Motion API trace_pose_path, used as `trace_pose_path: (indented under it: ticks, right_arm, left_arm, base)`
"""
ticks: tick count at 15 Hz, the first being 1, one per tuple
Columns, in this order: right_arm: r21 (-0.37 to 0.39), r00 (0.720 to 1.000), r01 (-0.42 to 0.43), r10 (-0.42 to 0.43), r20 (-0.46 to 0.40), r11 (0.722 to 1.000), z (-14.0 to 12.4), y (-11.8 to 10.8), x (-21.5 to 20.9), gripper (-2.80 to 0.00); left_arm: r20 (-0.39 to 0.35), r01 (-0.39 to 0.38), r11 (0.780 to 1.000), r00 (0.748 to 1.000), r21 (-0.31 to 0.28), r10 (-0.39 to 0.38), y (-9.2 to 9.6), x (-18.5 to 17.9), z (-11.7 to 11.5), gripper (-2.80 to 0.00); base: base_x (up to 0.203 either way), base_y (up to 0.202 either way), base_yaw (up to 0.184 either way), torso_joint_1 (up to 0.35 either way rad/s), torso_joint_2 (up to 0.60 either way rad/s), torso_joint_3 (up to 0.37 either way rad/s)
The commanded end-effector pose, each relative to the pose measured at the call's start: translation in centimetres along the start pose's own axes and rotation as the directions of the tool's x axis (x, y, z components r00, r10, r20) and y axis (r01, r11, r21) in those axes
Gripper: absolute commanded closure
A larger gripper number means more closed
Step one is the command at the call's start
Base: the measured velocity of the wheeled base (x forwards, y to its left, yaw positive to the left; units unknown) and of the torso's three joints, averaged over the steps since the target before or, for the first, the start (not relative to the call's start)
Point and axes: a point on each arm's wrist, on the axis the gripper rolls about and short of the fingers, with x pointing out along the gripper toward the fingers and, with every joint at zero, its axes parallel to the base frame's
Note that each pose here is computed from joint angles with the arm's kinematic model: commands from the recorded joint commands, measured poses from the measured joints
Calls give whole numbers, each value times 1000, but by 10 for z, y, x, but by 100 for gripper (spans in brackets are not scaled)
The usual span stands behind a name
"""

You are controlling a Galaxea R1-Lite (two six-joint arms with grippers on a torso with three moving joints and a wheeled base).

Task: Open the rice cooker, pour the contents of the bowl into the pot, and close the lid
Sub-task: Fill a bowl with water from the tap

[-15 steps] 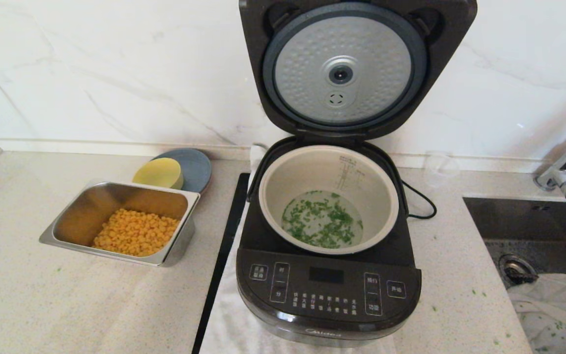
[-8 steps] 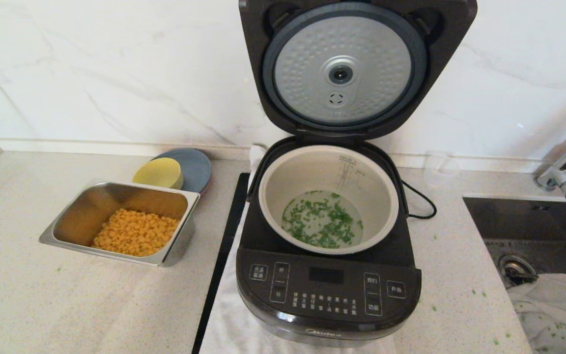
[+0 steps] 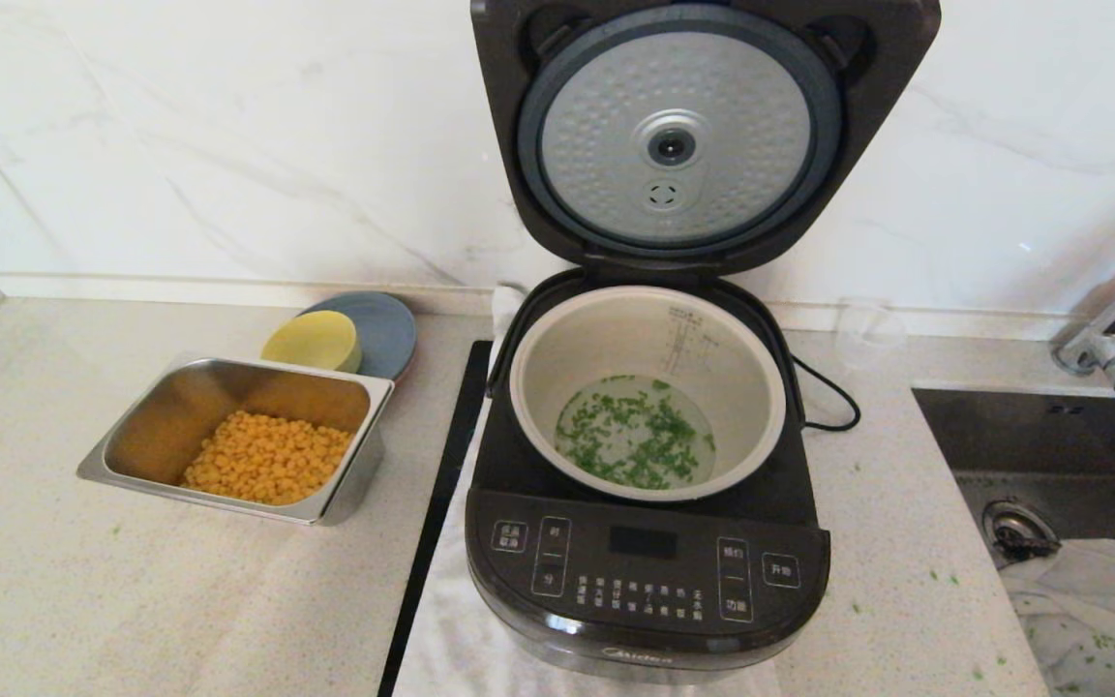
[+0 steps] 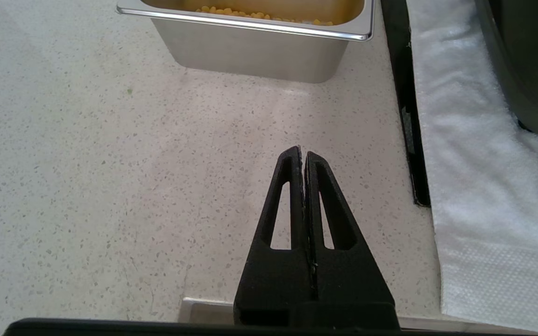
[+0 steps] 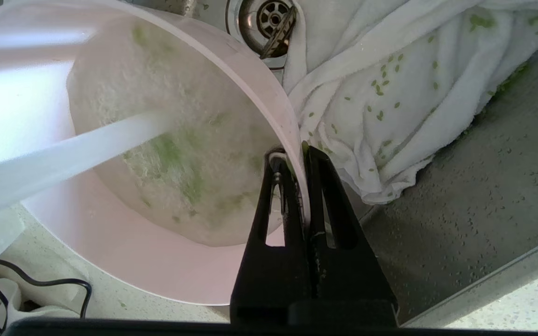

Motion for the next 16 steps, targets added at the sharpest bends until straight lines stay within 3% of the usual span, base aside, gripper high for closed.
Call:
trace_pose_path:
  ticks: [1,6,10,16]
  right_arm:
    - [3,1000,-2,2,0,1000,-1,1,-3,0]
    - [-2,1000,-1,1,2,1000,-8,8,-18,0]
    - [-35,999,5,-6,-43,999,-40,23,-34,0]
    - [-237,994,-24,-2,-107,971,-119,68,-67,0]
  left_arm:
    - [-2,0,1000,1000,0,0,0,0,0,0]
    - [-1,0,1000,1000,0,0,0,0,0,0]
    - [-1,0,1000,1000,0,0,0,0,0,0]
    - [-1,0,1000,1000,0,0,0,0,0,0]
  base:
    - [0,0,0,0,0,0]
    - [0,0,0,0,0,0]
    - [0,0,0,0,0,0]
    - [0,0,0,0,0,0]
